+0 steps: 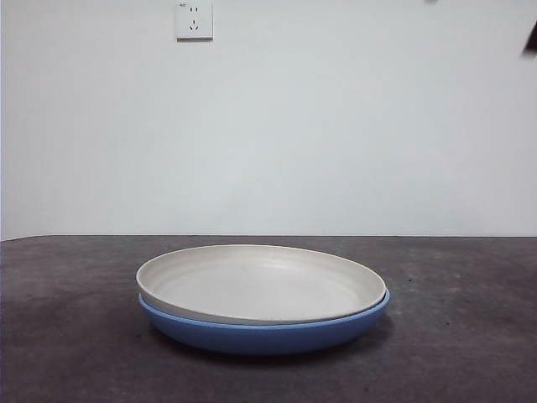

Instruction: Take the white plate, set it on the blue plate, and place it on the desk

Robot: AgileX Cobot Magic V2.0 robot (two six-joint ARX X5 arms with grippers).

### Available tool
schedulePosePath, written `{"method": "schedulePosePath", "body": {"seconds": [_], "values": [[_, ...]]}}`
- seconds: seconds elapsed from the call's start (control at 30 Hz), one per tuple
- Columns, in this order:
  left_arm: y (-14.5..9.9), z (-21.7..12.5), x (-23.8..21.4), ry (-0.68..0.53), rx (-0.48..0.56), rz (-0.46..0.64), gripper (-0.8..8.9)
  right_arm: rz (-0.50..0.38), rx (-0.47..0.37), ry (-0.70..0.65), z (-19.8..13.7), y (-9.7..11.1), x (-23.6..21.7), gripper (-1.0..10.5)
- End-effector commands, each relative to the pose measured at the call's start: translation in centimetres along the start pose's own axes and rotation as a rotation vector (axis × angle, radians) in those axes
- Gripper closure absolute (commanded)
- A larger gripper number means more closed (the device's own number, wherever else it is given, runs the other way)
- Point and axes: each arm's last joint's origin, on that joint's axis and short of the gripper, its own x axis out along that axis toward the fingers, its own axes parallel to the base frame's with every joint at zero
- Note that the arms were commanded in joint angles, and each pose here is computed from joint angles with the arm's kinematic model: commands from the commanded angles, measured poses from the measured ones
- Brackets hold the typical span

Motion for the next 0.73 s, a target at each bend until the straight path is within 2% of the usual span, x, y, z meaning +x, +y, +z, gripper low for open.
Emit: {"method": "schedulePosePath", "body": {"seconds": [0.03,0.5,0.73], "values": [[-0.1,0.3,-0.2,-0.017,0.018,-0.009,2.11,0.014,-0.035,-0.038,-1.4,0.4,-2.2,3.7],[-0.1,0.3,-0.2,-0.018,0.018,-0.008,2.11,0.042,-0.082,-0.225,-10.1,-0.3,-9.6,3.7],[-0.1,0.3,-0.2,-0.018,0.018,-0.009,2.22,0.057,-0.093,-0.291,-11.7,-0.5,-10.7,3.7]]}}
